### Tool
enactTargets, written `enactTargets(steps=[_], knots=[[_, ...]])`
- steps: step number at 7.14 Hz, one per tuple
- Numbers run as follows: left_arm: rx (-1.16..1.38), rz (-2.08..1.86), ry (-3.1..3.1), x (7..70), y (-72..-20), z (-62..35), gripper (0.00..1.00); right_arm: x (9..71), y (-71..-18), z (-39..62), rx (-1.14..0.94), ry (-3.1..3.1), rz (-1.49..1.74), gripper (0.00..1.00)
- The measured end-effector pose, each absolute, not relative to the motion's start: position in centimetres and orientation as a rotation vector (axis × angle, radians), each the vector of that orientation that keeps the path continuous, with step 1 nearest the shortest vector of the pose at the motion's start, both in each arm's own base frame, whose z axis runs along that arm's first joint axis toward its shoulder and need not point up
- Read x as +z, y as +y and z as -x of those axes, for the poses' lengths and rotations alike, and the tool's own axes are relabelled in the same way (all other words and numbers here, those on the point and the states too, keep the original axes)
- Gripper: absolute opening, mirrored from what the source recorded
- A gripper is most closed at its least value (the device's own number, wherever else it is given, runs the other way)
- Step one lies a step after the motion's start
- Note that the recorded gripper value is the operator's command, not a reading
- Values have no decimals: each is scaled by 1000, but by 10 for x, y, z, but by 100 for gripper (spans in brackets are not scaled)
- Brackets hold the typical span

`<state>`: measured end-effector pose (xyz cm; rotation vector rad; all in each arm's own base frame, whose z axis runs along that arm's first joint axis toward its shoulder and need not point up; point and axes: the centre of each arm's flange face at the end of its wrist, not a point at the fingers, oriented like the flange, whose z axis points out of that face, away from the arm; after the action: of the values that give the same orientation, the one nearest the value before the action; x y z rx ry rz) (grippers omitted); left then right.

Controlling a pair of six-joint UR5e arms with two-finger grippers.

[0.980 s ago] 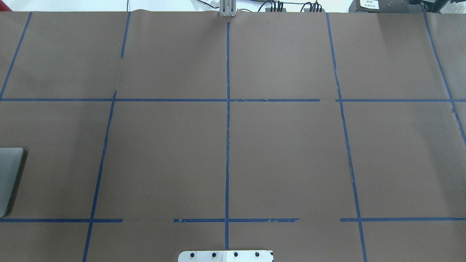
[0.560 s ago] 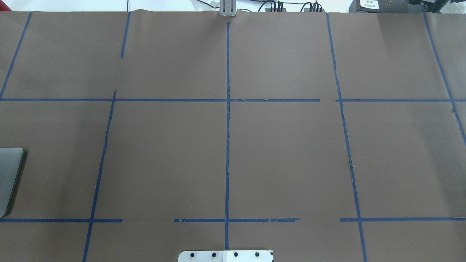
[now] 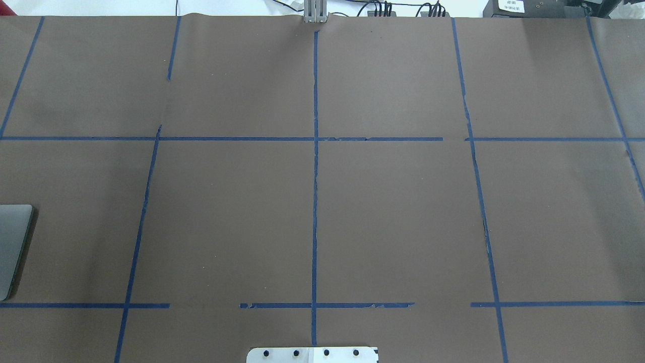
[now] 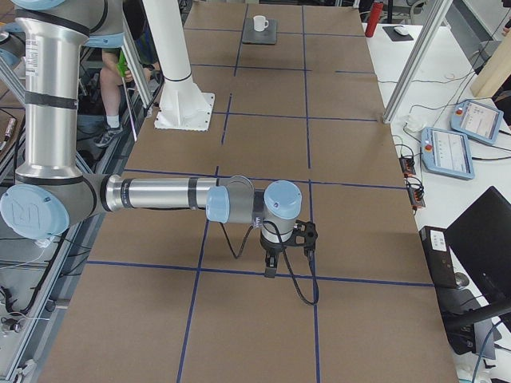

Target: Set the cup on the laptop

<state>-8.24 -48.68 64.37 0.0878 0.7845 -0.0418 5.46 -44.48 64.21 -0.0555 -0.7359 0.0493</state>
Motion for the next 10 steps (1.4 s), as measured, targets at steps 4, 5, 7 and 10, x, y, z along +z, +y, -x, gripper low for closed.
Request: enactTargets(steps=[4, 5, 7, 10], knots=[[-53, -65, 784, 653, -486, 82, 100, 642, -445, -55, 49, -736, 55, 100], [-53, -64, 783, 653, -486, 82, 100, 642, -445, -55, 49, -736, 55, 100], [-54, -64, 781, 652, -487, 82, 100, 642, -445, -55, 49, -736, 55, 100], [-54, -61, 778, 655, -486, 83, 100, 642, -445, -55, 49, -736, 55, 100]])
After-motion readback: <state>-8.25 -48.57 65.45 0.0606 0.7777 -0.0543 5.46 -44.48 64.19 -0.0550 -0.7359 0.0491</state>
